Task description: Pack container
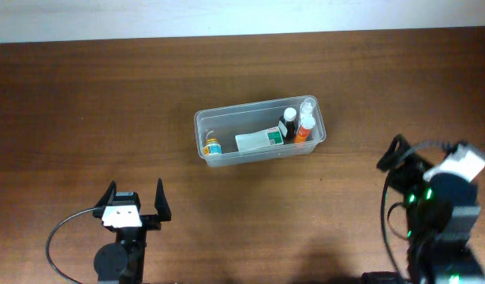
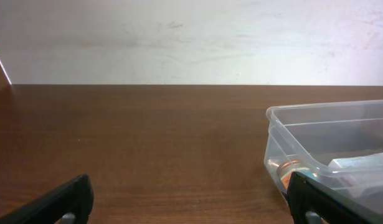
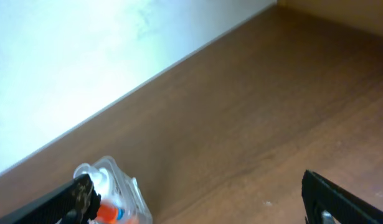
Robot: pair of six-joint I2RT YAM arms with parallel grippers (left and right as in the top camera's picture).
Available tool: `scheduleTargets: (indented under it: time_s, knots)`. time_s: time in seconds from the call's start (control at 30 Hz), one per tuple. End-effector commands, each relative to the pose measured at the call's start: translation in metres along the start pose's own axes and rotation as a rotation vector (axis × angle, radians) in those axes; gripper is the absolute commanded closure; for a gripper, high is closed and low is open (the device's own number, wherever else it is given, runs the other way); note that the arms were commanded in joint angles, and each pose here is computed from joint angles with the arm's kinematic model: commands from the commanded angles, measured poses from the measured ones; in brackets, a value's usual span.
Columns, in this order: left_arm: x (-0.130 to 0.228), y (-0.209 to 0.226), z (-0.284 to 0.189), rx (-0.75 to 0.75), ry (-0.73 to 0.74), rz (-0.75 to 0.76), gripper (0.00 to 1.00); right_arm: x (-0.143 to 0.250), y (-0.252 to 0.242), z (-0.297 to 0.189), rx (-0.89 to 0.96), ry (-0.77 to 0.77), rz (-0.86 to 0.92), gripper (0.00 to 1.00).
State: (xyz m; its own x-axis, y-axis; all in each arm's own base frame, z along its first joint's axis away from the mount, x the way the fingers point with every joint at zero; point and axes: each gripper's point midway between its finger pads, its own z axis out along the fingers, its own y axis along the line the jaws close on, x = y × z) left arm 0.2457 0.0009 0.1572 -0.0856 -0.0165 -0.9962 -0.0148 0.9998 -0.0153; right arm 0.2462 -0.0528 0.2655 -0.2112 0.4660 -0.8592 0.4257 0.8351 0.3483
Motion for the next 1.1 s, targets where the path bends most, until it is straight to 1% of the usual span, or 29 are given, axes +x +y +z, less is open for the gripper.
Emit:
scheduleTargets:
  time_s: [0.0, 0.27, 0.63, 0.67, 0.83, 1.07]
  knots:
    - [0.000, -0.001, 0.000, 0.007, -0.005, 0.011, 0.01, 0.027, -0.011, 0.000, -0.034, -0.029, 0.013, 0.02]
    - [0.000, -0.001, 0.000, 0.007, -0.005, 0.011, 0.01, 0.075, -0.025, 0.015, -0.110, -0.096, 0.038, 0.02]
    - [0.000, -0.001, 0.000, 0.007, -0.005, 0.011, 0.01, 0.102, -0.024, 0.033, -0.240, -0.225, 0.074, 0.02]
    - [0.000, -0.001, 0.000, 0.007, -0.005, 0.011, 0.01, 0.101, -0.022, 0.032, -0.252, -0.234, 0.064, 0.02]
    - [0.000, -0.001, 0.000, 0.007, -0.005, 0.011, 0.01, 0.101, -0.007, 0.027, -0.316, -0.259, -0.142, 0.02]
    - [0.000, -0.001, 0.000, 0.007, -0.005, 0.011, 0.01, 0.109, -0.009, 0.030, -0.292, -0.244, -0.292, 0.02]
